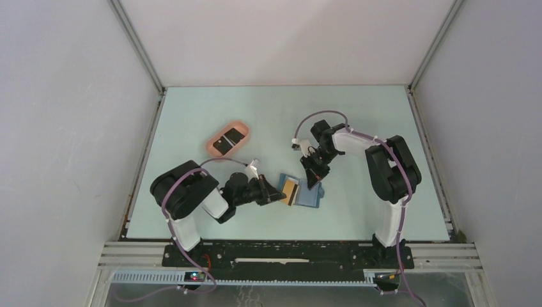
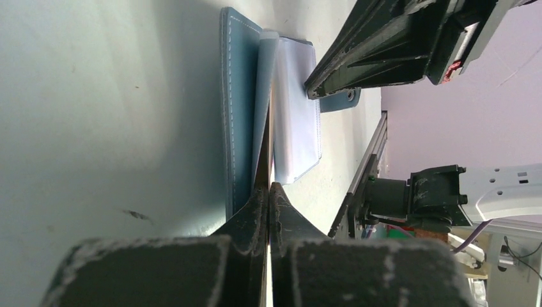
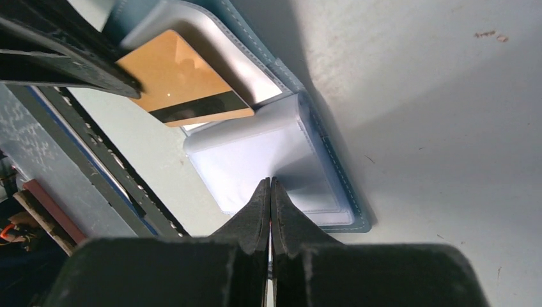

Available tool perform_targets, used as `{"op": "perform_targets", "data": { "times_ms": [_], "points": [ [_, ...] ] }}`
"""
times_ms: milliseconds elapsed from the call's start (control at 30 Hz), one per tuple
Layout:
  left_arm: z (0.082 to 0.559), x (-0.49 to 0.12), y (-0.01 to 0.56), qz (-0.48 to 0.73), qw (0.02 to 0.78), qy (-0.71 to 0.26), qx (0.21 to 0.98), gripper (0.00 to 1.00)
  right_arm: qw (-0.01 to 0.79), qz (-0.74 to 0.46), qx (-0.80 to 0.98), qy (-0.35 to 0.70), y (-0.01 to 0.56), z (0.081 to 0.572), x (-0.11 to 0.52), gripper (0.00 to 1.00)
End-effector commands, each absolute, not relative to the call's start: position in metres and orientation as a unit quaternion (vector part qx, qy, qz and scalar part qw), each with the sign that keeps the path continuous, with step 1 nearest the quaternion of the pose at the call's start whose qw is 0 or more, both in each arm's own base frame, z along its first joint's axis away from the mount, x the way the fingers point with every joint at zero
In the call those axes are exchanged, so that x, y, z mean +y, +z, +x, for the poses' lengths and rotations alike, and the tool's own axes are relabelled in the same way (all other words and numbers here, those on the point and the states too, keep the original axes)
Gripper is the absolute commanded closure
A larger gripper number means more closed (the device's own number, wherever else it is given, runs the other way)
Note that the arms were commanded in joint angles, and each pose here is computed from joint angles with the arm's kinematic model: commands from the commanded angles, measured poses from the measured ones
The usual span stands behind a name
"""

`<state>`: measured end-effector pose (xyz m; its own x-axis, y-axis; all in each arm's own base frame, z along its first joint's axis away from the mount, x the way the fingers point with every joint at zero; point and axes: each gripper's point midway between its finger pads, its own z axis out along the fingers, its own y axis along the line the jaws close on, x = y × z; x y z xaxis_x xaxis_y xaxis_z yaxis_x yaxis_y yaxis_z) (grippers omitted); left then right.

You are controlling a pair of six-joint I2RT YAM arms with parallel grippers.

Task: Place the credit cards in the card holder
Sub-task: Insert the credit card into the card holder.

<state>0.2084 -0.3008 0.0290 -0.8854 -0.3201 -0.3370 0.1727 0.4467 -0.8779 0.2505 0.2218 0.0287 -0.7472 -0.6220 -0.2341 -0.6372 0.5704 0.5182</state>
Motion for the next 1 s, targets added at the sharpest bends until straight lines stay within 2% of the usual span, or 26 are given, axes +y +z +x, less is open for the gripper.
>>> {"op": "perform_targets", "data": {
  "times_ms": [0,700,967],
  "points": [
    [0.2165,-0.3096,0.0457,-0.014,0.251,-0.538,0.805,1.00,0.016,-0.383,0.884,0.267,0.0268,0.2562,0.2193,0.97],
    [0.2208,-0.3145,0.0422,0.012,0.228,-0.508,0.831,1.00,0.016,-0.388,0.886,0.253,0.0233,0.2577,0.2175,0.97],
    [0.2188,-0.3150,0.0453,0.061,0.222,-0.484,0.844,1.00,0.020,-0.390,0.884,0.257,0.0263,0.2584,0.2188,0.95]
  ]
}}
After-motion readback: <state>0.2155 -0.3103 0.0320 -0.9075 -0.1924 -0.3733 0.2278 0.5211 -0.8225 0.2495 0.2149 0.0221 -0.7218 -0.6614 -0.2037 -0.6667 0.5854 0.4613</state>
